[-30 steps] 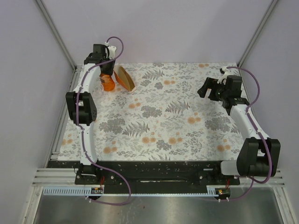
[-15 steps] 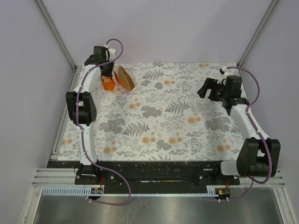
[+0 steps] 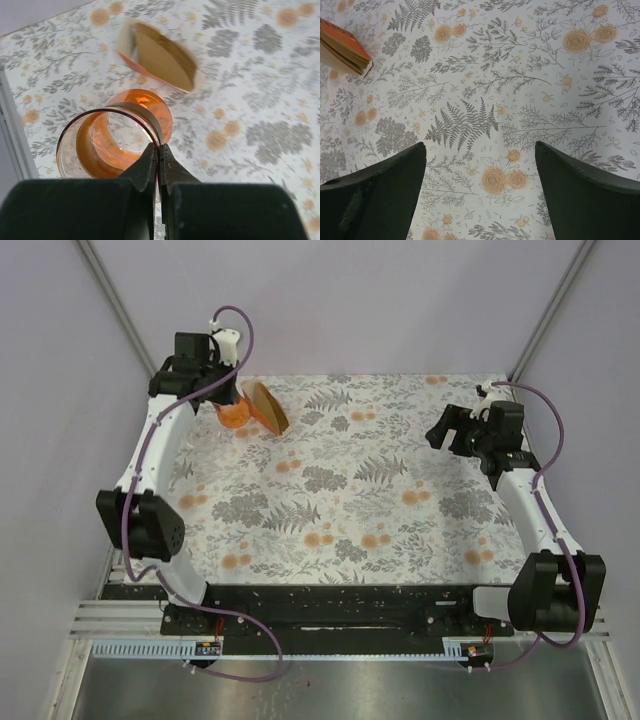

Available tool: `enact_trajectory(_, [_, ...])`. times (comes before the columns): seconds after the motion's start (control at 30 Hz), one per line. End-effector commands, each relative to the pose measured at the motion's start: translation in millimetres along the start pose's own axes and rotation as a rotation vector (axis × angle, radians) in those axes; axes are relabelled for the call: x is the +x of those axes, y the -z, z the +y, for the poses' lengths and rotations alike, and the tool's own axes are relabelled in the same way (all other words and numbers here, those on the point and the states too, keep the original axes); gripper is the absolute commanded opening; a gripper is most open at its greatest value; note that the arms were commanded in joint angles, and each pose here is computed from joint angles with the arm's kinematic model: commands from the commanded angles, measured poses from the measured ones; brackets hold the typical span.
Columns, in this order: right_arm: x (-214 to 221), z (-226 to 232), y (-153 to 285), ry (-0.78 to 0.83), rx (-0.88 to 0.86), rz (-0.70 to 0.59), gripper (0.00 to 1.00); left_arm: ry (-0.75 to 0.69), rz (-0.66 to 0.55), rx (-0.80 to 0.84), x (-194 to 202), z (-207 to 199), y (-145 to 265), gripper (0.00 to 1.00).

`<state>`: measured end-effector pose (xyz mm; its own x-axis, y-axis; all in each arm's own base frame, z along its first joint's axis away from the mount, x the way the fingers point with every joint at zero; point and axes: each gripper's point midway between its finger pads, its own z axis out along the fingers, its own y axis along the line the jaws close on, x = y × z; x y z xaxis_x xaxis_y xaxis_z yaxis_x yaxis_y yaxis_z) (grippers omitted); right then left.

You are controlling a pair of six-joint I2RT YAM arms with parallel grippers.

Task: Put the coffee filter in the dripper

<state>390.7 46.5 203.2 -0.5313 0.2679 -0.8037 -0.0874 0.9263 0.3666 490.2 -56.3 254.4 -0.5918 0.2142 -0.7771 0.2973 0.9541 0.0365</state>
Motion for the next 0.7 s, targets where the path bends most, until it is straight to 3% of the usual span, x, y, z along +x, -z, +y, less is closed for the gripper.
enact_trajectory(0.0, [-29.0, 8.3, 18.5, -0.011, 0.022, -0.07, 0.97, -0.094, -0.052, 0.16, 4.1, -71.8, 45.7, 0.0])
enact_trajectory(0.3, [-33.3, 13.4, 34.1, -0.014, 0.046, -0.087, 0.96, -0.241, 0.059, 0.363, 79.2, -193.8, 59.6, 0.0])
enact_trajectory(0.5, [-32.0, 14.6, 41.1, -0.008, 0.055, -0.087, 0.96, -0.308, 0.036, 0.39, 101.0, -244.9, 47.2, 0.0])
enact_trajectory(0.67, [-30.8, 14.5, 43.6, -0.005, 0.058, -0.083, 0.96, -0.28, 0.073, 0.451, 118.6, -270.7, 35.2, 0.0])
